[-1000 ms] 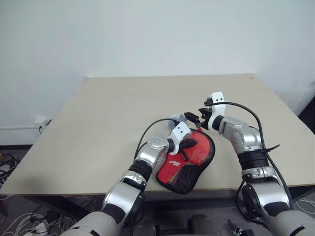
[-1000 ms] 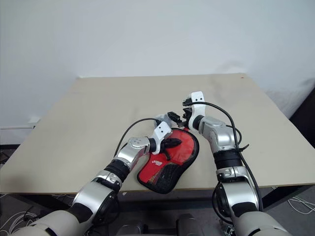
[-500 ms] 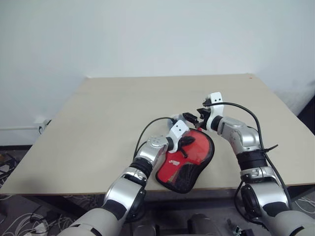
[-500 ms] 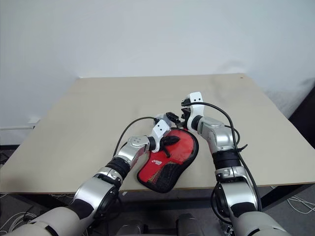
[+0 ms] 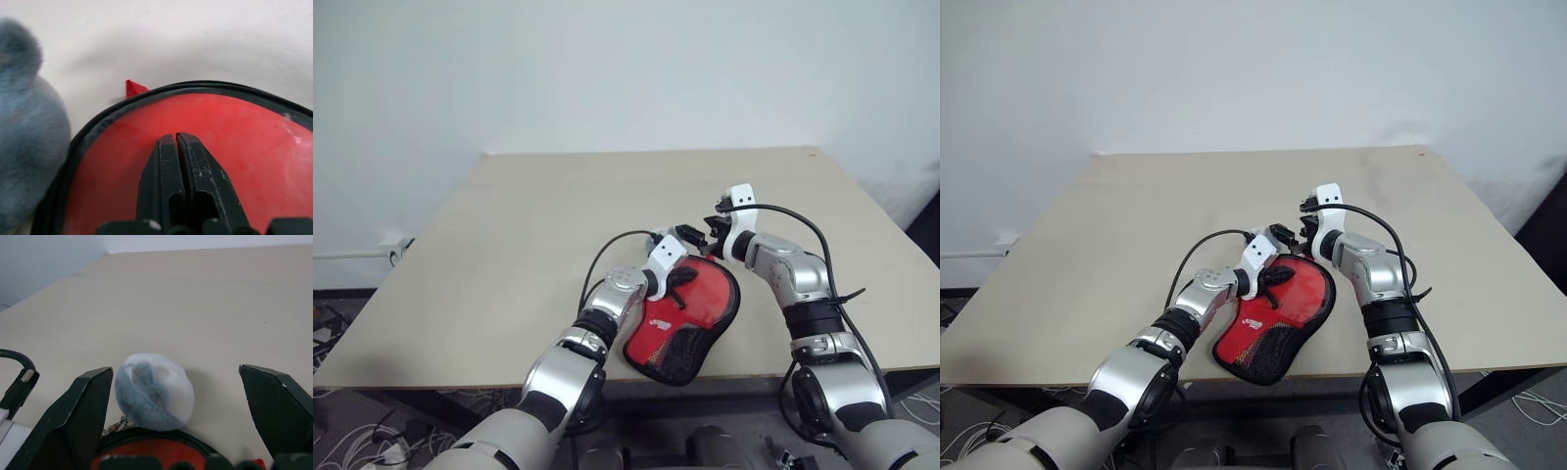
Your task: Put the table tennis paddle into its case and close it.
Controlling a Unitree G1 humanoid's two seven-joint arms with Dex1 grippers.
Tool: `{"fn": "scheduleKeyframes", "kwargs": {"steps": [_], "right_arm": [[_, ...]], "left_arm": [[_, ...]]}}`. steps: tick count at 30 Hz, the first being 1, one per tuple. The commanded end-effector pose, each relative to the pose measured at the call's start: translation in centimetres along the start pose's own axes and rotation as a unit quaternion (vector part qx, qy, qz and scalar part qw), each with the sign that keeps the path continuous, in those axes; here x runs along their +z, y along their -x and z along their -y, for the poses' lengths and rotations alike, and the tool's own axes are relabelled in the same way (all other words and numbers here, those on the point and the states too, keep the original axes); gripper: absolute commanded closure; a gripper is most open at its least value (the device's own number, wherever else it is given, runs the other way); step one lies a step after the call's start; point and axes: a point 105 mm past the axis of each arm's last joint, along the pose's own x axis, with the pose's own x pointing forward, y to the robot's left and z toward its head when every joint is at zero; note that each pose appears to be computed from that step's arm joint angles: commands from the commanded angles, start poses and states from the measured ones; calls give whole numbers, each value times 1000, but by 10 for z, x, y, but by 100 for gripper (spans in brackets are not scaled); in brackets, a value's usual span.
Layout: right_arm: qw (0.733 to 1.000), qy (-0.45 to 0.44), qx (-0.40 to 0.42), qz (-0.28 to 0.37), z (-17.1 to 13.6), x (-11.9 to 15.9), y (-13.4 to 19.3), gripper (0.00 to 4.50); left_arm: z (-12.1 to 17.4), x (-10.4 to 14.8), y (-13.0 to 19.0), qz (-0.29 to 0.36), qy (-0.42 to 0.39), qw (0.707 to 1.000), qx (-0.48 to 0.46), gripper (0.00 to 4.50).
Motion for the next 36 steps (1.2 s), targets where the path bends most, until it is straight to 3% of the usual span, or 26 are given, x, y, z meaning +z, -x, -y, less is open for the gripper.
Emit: {"fn": "scheduleKeyframes", "kwargs": {"steps": [1,11,24,36], "right_arm": [[999,20,6,24,-4,17,0,3],[1000,13,7,-5,1,3,-11,3],[997,27,62,-20,-17,0,-28,3],[997,35,59,-43,-21,-11,-42,3]], "left_arm": [[0,-47,8,-76,36,996,15,450],[5,-50,7,-80,38,996,5,450],[8,-52,7,-84,38,996,-3,450],[9,-53,7,-86,40,995,-8,450]]}}
